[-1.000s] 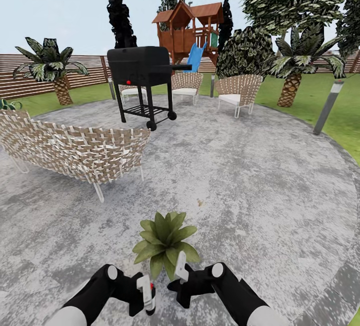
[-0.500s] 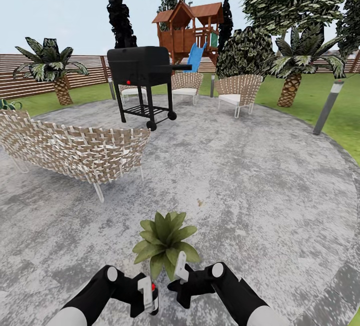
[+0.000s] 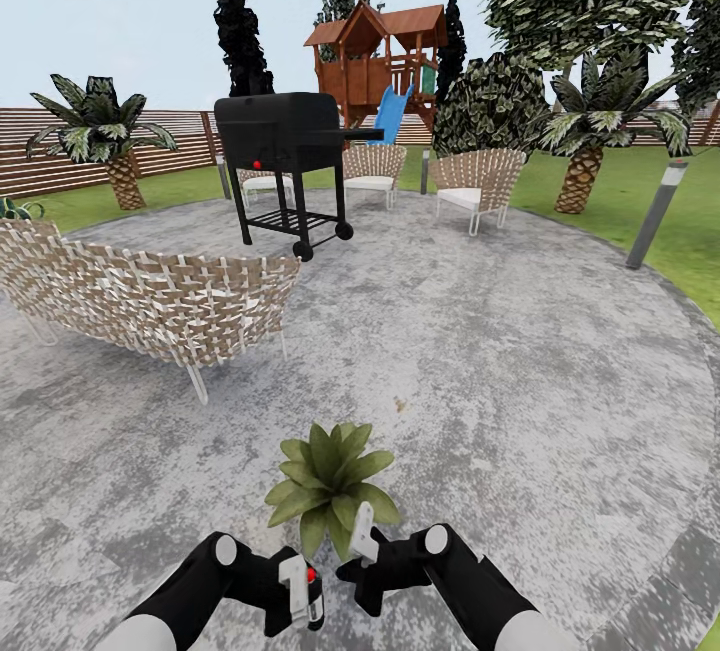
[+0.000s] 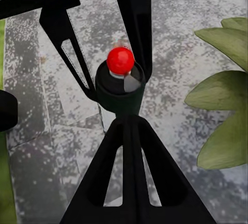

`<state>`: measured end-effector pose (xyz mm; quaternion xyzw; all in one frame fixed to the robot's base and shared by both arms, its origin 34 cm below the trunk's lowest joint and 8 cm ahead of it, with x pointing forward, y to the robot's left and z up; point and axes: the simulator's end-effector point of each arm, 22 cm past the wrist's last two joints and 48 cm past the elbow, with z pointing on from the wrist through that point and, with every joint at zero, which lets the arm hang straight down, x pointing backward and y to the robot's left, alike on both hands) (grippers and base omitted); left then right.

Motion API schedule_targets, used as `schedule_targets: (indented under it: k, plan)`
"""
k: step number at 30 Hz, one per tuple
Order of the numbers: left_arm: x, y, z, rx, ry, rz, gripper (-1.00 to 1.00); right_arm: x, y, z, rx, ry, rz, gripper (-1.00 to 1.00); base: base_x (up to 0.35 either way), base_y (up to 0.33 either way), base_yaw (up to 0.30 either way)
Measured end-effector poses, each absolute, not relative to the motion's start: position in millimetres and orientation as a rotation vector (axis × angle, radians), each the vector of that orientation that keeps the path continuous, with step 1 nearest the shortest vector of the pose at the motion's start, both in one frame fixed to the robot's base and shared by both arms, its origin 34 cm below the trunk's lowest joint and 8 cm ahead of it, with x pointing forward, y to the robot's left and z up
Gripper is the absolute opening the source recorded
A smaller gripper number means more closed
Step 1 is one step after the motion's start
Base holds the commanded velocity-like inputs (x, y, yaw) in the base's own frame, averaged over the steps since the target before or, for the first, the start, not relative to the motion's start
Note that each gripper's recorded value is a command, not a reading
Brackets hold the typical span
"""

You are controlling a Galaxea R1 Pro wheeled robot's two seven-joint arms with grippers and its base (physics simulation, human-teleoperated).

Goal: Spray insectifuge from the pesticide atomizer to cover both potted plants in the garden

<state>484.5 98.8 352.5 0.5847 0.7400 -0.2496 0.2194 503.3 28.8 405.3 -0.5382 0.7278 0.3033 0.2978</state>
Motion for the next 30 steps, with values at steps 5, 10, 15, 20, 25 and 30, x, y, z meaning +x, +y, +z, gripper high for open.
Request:
schedule_targets:
  k: [5,10,15,20,25,30]
  plan:
    - [479,90,355,1.632,2.035,-0.727,-1.0,503,28,405,-1.431,1.934,0.805,-1.0,0.0,0.0,0.0]
    - [479,85,356,1.631,2.029,-0.736,-1.0,504,28,405,-1.429,1.934,0.804,-1.0,0.0,0.0,0.0]
    - [478,74,359,1.628,2.015,-0.751,-1.0,504,28,405,-1.429,1.934,0.804,-1.0,0.0,0.0,0.0]
    - [478,70,360,1.628,2.011,-0.756,-1.0,504,28,406,-1.428,1.933,0.803,-1.0,0.0,0.0,0.0]
    - [478,69,360,1.628,2.01,-0.757,-1.0,504,28,406,-1.428,1.933,0.803,-1.0,0.0,0.0,0.0]
    - [477,62,362,1.626,2.0,-0.767,-1.0,504,28,405,-1.429,1.934,0.804,-1.0,0.0,0.0,0.0]
